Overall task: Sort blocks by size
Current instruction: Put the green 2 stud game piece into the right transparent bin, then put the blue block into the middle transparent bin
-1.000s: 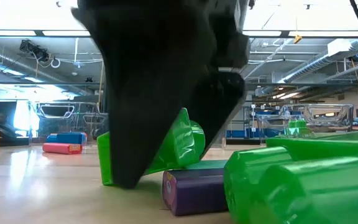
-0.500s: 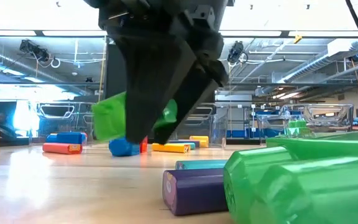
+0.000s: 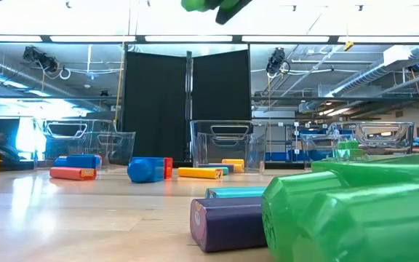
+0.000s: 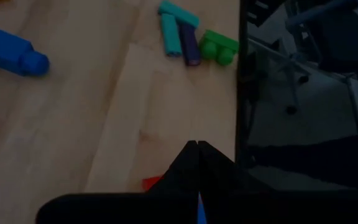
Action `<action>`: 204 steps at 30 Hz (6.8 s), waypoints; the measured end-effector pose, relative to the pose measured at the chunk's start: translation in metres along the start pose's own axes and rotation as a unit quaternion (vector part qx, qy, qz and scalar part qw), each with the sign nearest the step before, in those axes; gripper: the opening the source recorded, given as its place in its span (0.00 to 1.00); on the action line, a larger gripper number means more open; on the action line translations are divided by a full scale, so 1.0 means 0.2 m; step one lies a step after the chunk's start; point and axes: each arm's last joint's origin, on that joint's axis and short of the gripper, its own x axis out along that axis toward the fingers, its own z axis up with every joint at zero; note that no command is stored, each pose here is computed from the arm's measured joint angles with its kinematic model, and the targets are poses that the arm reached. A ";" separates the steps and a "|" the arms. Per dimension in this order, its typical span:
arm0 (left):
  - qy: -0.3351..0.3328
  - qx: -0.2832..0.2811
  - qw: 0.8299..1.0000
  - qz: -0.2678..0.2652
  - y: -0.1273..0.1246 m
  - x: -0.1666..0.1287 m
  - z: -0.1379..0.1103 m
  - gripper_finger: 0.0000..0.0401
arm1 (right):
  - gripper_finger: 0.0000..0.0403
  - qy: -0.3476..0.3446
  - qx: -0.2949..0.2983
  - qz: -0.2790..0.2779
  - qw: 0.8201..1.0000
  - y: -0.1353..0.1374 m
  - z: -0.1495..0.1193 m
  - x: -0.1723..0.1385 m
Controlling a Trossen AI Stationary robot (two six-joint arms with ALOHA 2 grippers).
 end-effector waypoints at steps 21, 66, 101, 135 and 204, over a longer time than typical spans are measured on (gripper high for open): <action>-0.091 -0.064 0.988 0.110 0.19 0.11 0.26 0.01 | 0.45 0.012 0.371 -0.150 0.916 -1.44 -0.63 -0.14; -0.115 -0.095 0.981 0.126 0.25 0.14 0.34 0.01 | 0.93 0.148 0.489 -0.145 0.847 -2.17 -0.94 0.43; -0.082 -0.050 0.991 0.094 0.24 0.14 0.34 0.37 | 0.65 0.031 0.476 -0.036 0.878 -0.70 -0.73 -0.14; -0.027 -0.047 0.995 0.077 0.24 0.14 0.31 0.39 | 0.64 0.083 0.471 -0.018 0.878 -0.11 -0.93 0.03; 0.005 0.163 0.982 0.097 0.02 1.03 0.62 0.64 | 0.62 0.074 0.337 -0.010 0.938 -0.12 -0.93 0.03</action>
